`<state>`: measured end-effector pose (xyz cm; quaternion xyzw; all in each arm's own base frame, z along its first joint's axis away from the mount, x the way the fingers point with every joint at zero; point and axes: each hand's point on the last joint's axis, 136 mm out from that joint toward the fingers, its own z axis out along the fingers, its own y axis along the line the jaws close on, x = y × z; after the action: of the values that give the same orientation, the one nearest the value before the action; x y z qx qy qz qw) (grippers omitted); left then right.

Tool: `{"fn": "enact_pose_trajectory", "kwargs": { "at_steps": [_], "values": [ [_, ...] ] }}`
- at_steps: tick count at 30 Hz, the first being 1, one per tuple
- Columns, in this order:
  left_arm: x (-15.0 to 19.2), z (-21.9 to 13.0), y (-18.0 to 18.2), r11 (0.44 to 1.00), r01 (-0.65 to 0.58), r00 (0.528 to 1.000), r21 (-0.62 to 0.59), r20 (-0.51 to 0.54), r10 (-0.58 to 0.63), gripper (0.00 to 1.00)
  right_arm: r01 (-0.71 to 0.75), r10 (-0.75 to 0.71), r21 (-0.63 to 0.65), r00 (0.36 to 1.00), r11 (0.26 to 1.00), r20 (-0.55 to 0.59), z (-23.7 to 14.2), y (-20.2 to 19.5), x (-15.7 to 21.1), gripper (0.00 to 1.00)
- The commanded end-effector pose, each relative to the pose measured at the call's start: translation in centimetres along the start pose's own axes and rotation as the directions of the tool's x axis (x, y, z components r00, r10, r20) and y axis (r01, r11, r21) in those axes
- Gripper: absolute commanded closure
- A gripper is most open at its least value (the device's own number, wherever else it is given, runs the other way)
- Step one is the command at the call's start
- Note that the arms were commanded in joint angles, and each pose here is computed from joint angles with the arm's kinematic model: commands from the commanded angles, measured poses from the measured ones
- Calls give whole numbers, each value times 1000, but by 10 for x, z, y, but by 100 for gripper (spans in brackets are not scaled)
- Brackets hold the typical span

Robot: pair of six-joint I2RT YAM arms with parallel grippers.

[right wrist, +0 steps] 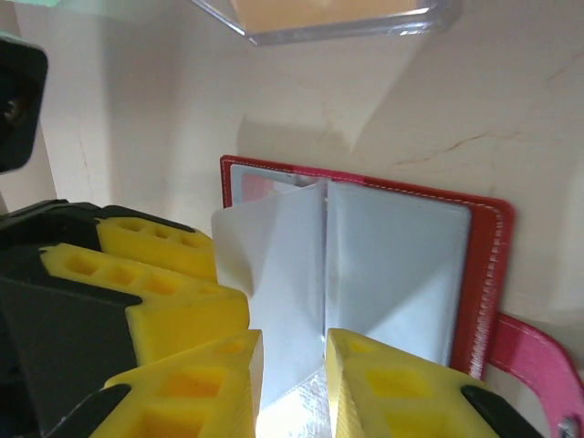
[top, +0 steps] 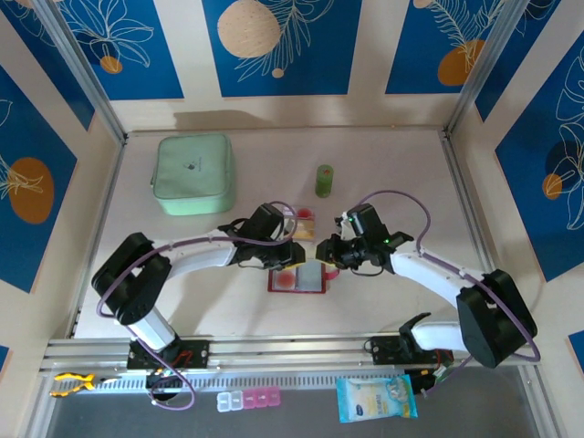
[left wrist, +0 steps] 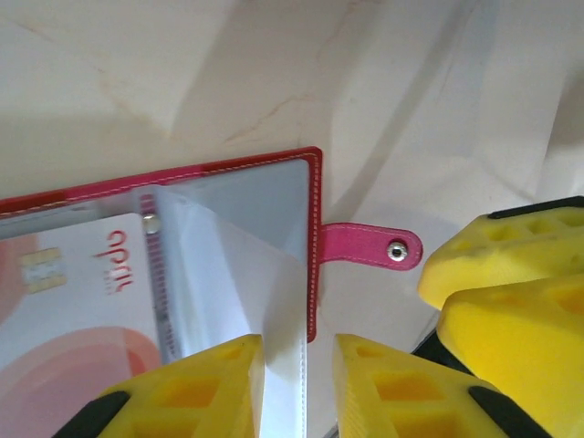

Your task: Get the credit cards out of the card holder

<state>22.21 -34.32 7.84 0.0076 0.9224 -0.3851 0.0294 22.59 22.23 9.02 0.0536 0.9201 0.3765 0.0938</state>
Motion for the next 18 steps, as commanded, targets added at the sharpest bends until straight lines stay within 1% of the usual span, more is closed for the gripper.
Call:
{"fn": "enact_pose_trajectory", "kwargs": {
  "at_steps": [1, 3, 7, 10, 18],
  "values": [
    [5, 12, -10, 1000, 3, 999, 12, -40, -2, 72, -7, 7, 28, 1000, 1000, -3, -10, -11, 7, 73],
    [6, 18, -14, 1000, -3, 999, 16, -49, 3, 69, -8, 8, 24, 1000, 1000, 10, -14, -13, 6, 73],
    [10, 32, -23, 1000, -17, 997, 26, -78, 19, 59, -17, 16, 23, 1000, 1000, 22, -20, -16, 8, 72],
    [9, 37, -26, 999, -21, 996, 30, -86, 23, 55, -22, 22, 18, 999, 1000, 30, -24, -17, 8, 70],
    [6, 31, -25, 999, -43, 997, 12, -67, 44, 50, -31, 31, -7, 999, 999, 22, -23, -13, 9, 69]
  ]
}}
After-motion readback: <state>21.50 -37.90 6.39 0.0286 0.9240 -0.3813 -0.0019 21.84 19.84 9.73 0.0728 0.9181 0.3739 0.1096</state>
